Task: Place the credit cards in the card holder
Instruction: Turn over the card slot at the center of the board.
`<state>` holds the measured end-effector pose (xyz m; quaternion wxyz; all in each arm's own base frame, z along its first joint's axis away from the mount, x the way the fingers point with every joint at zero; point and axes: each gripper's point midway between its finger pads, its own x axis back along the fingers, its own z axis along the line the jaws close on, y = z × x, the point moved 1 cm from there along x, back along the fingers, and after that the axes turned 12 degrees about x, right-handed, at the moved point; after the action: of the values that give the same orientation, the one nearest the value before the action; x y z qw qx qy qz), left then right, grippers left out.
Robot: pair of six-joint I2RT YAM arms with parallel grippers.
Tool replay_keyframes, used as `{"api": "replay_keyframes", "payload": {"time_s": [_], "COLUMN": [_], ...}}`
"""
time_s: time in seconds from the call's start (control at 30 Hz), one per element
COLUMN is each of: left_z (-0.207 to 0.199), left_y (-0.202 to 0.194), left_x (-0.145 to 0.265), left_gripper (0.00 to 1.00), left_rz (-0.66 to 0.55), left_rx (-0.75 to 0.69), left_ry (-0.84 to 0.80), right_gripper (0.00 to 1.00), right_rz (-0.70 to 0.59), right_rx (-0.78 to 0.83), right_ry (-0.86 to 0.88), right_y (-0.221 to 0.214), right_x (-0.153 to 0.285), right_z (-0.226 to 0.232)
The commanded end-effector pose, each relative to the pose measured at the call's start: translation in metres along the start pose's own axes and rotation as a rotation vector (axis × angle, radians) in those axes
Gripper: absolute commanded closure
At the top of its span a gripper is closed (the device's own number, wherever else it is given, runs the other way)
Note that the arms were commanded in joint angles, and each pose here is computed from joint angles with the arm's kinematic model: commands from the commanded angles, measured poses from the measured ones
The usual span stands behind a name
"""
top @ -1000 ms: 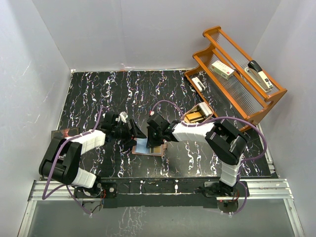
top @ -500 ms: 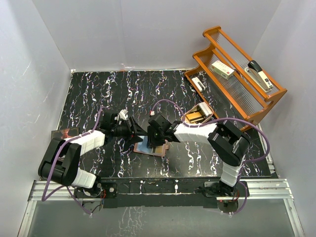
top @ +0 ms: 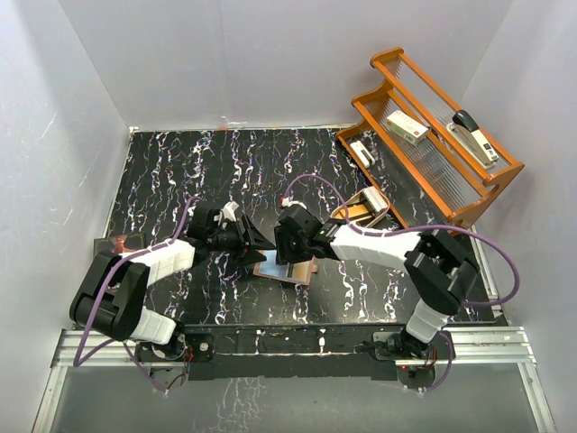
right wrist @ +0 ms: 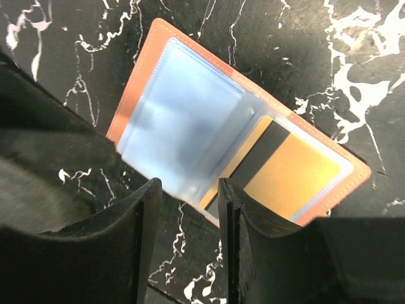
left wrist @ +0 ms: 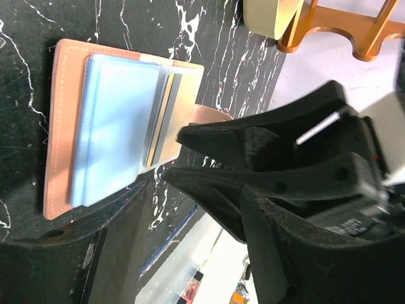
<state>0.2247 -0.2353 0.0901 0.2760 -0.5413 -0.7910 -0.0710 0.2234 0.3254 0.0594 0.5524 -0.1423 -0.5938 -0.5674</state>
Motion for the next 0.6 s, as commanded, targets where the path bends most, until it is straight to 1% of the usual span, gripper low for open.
{"api": "replay_keyframes", "payload": {"time_s": [0.0, 0.1, 0.17, 0.33, 0.43, 0.57], "left_z": [-0.016, -0.013, -0.012, -0.003, 0.0, 0.005], "left_y": [-0.003, -0.002, 0.002, 0.015, 0.017, 0.018], "left_x": [-0.005, -0.009, -0.009, -0.004, -0.004, -0.002], "left_gripper": [0.43, 0.43, 0.41, 0.4, 0.4, 0.41], "left_rz": [0.009, 0.007, -0.014, -0.089, -0.097, -0.106], "left_rx": [-0.024, -0.029, -0.045, -0.079, -0.081, -0.063], "left_ry": [-0.024, -0.007, 0.016, 0.118, 0.135, 0.15], "right_gripper": [0.59, 0.57, 0.58, 0.64, 0.67, 0.68], "right_rz": [-0.14, -0.199, -0.216, -0.172, -0.147, -0.128], "right_rx": [0.044, 0.039, 0.031, -0.017, -0.073, -0.12], "right_ry": [0.016, 0.017, 0.006, 0.024, 0.053, 0.042], "right_y": [0.03, 0.036, 0.038, 0.041, 0.04, 0.036], "right_x": [0.032, 0.044, 0.045, 0.037, 0.025, 0.012], "right_z": [0.008, 0.007, 0.005, 0.014, 0.021, 0.02]}}
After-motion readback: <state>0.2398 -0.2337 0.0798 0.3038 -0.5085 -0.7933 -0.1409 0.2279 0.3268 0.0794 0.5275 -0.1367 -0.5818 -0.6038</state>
